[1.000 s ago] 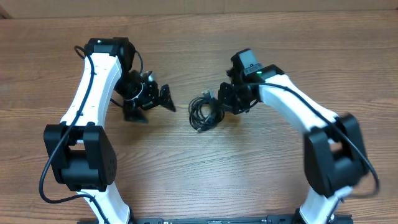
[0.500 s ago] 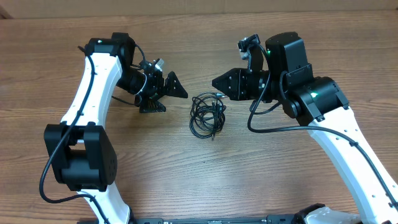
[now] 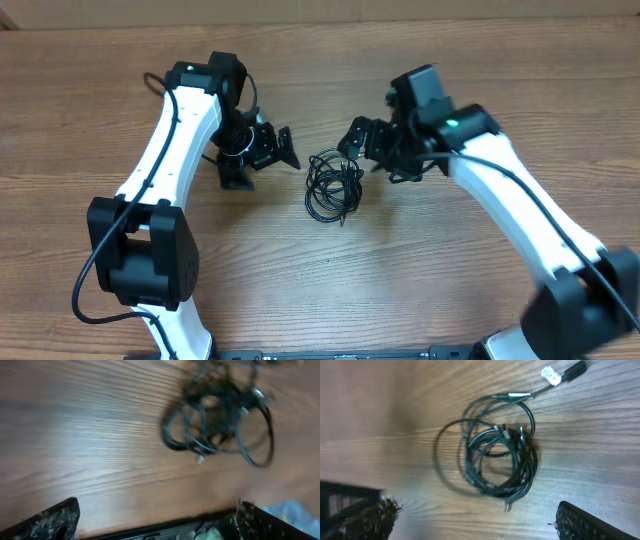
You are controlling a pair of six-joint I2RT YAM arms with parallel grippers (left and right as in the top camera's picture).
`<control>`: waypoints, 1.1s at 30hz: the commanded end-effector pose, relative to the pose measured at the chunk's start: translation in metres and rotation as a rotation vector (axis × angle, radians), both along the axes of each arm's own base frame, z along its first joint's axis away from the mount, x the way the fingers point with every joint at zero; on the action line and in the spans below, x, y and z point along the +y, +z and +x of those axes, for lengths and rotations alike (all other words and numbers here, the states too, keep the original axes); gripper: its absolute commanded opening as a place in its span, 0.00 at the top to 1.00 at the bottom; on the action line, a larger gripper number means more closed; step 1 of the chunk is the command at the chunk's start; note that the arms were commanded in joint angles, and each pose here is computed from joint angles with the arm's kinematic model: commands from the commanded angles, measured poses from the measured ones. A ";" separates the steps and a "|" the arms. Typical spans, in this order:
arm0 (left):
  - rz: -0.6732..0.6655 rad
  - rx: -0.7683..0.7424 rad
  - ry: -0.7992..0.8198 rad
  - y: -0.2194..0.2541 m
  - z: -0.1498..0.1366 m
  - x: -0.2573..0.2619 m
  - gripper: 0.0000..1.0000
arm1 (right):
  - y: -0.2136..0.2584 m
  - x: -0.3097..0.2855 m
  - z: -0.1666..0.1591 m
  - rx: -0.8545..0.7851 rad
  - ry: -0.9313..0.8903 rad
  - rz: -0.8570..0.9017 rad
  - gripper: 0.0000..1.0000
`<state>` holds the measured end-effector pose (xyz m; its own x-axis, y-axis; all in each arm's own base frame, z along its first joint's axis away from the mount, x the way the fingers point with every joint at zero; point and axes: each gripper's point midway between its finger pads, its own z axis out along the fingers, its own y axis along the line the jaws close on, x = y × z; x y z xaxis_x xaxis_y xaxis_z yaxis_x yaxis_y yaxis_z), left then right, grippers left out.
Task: Untangle cables
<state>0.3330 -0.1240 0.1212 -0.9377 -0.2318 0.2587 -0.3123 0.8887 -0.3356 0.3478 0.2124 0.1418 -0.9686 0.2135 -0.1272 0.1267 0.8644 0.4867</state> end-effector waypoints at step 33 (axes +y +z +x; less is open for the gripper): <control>0.139 0.028 0.306 -0.006 0.022 0.075 0.00 | -0.057 0.050 -0.001 -0.366 0.796 -0.306 0.96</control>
<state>0.3508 -0.0489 0.1141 -0.8129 -0.5297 0.2422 -0.5772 0.7885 -0.2126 0.3436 0.2616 0.0858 -0.6623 -0.6394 -0.3905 -0.7192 0.6887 0.0921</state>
